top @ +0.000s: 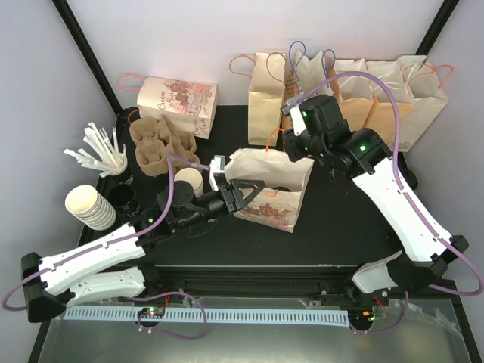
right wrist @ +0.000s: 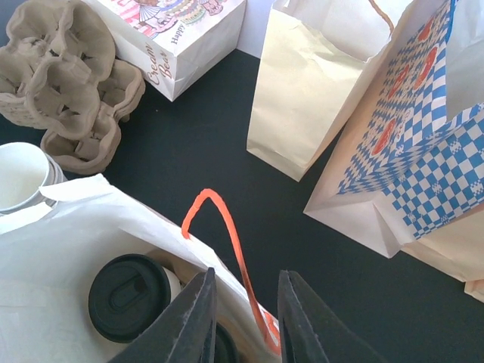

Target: Pack the takeout coffee

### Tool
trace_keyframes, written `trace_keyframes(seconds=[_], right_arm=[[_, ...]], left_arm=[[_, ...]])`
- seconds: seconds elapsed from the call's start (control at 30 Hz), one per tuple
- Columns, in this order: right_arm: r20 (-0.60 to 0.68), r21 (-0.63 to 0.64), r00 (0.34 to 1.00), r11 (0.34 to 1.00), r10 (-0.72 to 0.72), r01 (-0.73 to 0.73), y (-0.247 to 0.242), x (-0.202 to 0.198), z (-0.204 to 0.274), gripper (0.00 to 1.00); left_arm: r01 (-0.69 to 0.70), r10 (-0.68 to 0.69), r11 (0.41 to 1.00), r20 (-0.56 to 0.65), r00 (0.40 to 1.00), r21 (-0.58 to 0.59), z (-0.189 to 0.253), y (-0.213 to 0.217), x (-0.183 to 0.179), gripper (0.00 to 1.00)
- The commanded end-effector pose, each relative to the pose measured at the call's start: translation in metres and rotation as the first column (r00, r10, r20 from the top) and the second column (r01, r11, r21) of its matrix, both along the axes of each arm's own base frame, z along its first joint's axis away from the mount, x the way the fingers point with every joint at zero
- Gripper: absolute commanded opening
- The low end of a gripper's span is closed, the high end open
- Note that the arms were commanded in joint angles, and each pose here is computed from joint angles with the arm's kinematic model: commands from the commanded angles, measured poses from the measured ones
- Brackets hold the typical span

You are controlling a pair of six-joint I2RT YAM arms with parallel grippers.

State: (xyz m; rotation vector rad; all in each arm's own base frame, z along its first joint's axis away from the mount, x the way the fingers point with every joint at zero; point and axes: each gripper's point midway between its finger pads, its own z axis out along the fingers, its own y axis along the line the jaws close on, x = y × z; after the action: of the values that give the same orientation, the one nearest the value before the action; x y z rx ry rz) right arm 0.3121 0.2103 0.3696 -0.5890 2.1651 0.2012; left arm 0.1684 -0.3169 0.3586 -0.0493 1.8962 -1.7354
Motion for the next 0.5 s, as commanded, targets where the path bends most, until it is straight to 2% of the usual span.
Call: trace_keyframes(seconds=[0.0,0.17,0.27,0.3,0.37,0.47], right_arm=[[0.01,-0.002,1.0,1.0,0.01,-0.01,0.004,0.007,0.001,0.26],[0.003,-0.021,1.0,1.0,-0.004,0.004,0.004,0.011,-0.005,0.26],[0.005,-0.022,1.0,1.0,-0.007,0.008,0.004,0.012,-0.005,0.21],[0.007,-0.019,1.0,1.0,-0.01,0.01,0.004,0.012,-0.004,0.17],[0.017,-0.013,1.0,1.0,-0.018,0.018,0.002,0.012,0.001,0.1],[0.042,-0.009,0.998,0.999,-0.041,0.041,-0.003,0.013,0.008,0.03]], left_arm=[[-0.075,0.078,0.995,0.047,0.996,-0.068,0.039,0.005,0.011,0.52],[-0.09,0.092,0.995,0.044,0.995,-0.031,0.035,0.0,0.017,0.45],[-0.099,0.1,0.995,0.041,0.994,-0.02,0.032,0.0,0.019,0.37],[-0.104,0.105,0.994,0.043,0.994,-0.017,0.031,0.0,0.02,0.33],[-0.111,0.112,0.994,0.058,0.992,-0.016,0.033,0.001,0.02,0.14],[-0.153,0.153,0.988,0.077,0.985,-0.006,0.035,0.006,0.027,0.02]])
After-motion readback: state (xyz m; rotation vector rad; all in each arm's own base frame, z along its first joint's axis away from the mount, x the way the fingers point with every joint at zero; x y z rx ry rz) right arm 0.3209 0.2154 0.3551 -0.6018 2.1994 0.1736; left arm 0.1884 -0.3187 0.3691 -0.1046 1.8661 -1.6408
